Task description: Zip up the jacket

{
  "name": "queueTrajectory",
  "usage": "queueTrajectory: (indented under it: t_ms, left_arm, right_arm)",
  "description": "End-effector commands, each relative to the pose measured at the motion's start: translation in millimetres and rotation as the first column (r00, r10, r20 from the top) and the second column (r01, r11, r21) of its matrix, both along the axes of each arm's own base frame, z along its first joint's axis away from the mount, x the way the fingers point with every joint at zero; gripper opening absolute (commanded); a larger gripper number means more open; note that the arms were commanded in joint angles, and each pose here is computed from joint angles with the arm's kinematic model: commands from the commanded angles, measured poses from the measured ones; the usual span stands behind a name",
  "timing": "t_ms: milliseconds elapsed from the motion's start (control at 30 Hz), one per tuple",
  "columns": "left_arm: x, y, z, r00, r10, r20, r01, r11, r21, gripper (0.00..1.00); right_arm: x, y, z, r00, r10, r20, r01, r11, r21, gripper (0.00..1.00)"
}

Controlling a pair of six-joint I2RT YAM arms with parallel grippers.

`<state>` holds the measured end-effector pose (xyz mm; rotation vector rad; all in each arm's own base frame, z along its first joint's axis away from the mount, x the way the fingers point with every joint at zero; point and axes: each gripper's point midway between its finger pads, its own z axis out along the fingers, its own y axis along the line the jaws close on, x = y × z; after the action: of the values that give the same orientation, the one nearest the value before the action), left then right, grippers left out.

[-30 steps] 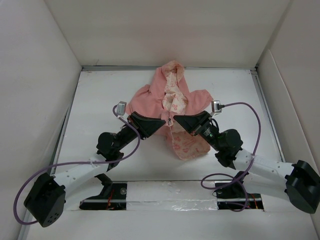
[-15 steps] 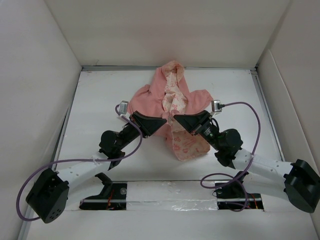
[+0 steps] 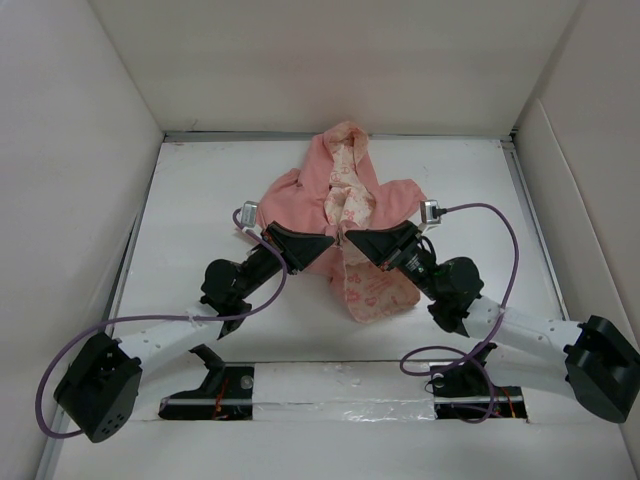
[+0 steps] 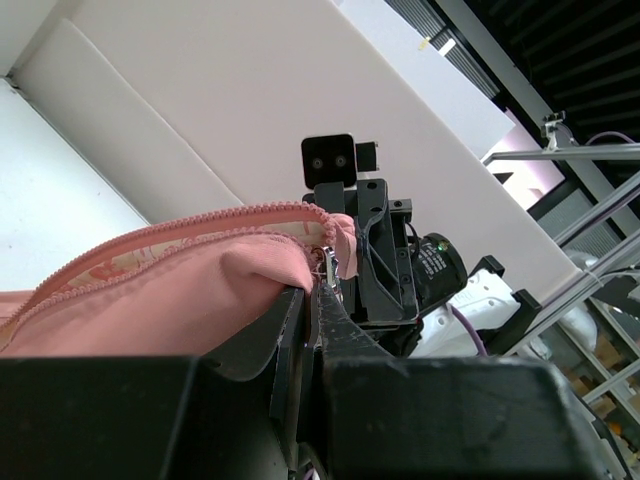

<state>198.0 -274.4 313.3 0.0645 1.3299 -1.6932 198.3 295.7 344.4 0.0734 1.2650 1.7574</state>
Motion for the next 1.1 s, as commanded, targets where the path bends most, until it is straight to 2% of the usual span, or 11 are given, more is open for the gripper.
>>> queueTrajectory:
  t_ms: [0, 400, 600, 767, 1000, 1067]
  left_arm:
    - [-85.8, 77.9, 143.9, 0.833, 0.17, 0.527, 0.113, 0.88, -0.461, 0.0]
    - [-84.8, 91.3, 149.4, 0.822, 0.246, 0.514, 0.067, 0.854, -0.516, 0.0]
    - [-88.5, 93.0, 149.5, 0.819, 0.24, 0.522, 0.086, 0.848, -0.524, 0.0]
    - [-86.4, 91.3, 145.4, 0.827, 0.23, 0.513, 0.088, 0.848, -0.522, 0.0]
    - [-80.0, 85.7, 137.7, 0.836, 0.223, 0.501, 0.073, 0.86, -0.504, 0.0]
    - [-78.2, 85.9, 134.9, 0.84, 0.228, 0.493, 0.061, 0.862, -0.503, 0.0]
  right_arm:
    - [-8.8, 2.3, 4.3, 0.999, 0.037, 0.028, -0.038, 0.999, 0.012, 0.0]
    - [-5.0, -3.7, -21.5, 0.998, -0.001, -0.06, -0.003, 0.998, -0.061, 0.0]
    - [-0.3, -5.4, -37.6, 0.992, -0.039, -0.12, 0.026, 0.993, -0.113, 0.0]
    - [-1.9, 3.6, -40.6, 0.991, -0.014, -0.134, -0.006, 0.99, -0.144, 0.0]
    - [-18.7, 2.7, -11.0, 0.998, 0.051, -0.035, -0.055, 0.993, -0.106, 0.0]
    - [-22.3, 0.2, -4.3, 0.999, 0.044, 0.003, -0.043, 0.989, -0.14, 0.0]
